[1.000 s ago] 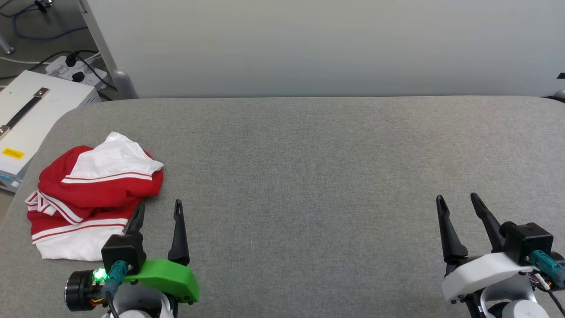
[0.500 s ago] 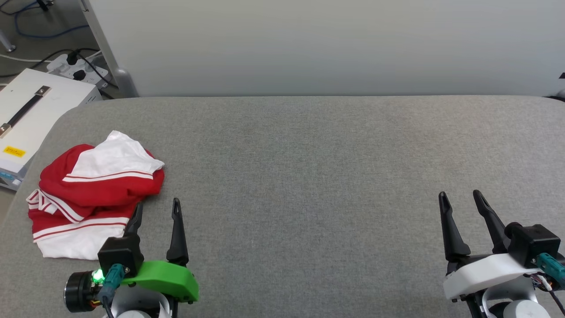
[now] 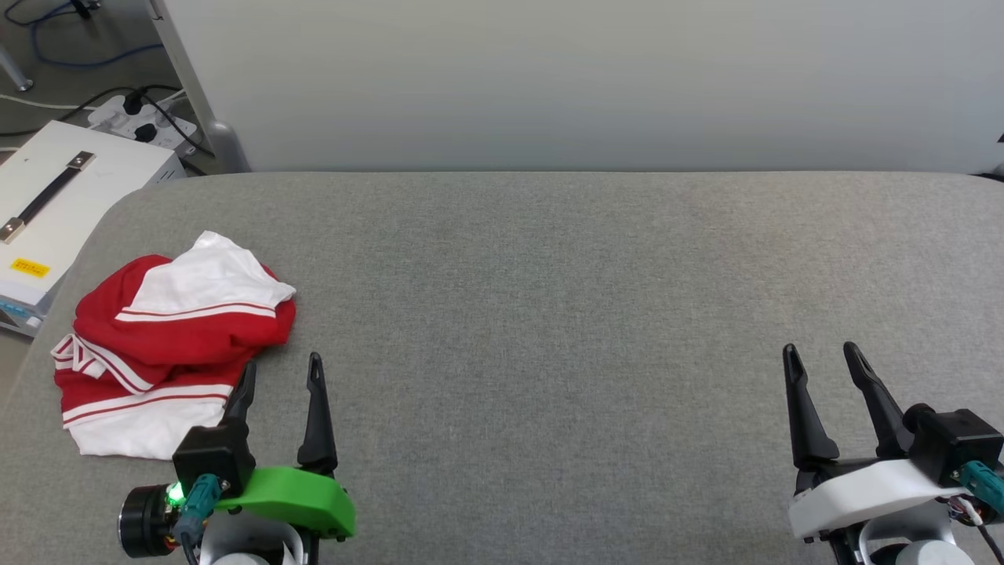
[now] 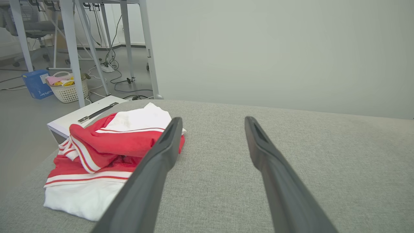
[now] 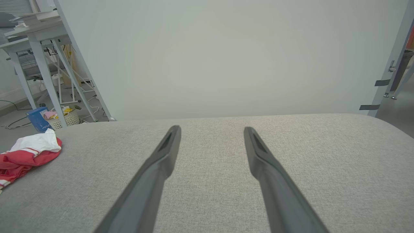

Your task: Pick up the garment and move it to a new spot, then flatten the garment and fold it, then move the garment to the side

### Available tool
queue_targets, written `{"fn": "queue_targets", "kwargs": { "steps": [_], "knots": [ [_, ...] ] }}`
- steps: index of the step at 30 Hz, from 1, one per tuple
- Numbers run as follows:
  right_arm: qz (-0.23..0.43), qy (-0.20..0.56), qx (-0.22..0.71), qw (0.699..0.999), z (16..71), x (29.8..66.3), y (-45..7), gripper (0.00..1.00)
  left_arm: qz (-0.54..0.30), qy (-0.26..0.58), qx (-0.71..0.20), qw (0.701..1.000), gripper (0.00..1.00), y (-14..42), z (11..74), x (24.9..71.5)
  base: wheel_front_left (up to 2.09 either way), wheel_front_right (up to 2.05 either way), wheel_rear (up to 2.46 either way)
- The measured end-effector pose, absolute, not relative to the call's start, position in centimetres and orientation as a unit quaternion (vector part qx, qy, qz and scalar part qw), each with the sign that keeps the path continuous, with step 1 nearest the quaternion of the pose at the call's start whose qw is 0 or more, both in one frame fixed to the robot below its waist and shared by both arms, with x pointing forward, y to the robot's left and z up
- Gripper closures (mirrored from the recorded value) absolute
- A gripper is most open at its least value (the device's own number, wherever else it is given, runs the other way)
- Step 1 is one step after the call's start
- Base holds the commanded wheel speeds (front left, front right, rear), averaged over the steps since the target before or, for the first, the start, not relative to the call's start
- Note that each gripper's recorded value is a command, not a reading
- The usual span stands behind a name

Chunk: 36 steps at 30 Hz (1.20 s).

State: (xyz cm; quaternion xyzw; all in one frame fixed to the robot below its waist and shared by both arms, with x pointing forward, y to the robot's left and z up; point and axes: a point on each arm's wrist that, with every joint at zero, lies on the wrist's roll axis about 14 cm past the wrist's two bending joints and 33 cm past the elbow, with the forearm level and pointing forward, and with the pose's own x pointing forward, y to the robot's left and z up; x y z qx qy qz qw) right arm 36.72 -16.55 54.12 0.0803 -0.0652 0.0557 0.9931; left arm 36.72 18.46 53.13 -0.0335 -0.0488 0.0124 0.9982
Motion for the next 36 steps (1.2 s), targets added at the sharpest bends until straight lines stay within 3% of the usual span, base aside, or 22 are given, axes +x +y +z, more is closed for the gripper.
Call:
{"fn": "queue_targets", "kwargs": {
  "steps": [36],
  "knots": [
    [0.049,-0.077,0.089,0.992,53.5,36.27,-16.79,0.0,0.013,-0.057,-0.05,0.997,0.0,18.23,52.29,36.55,0.0,0.0,0.0]
  ]
}}
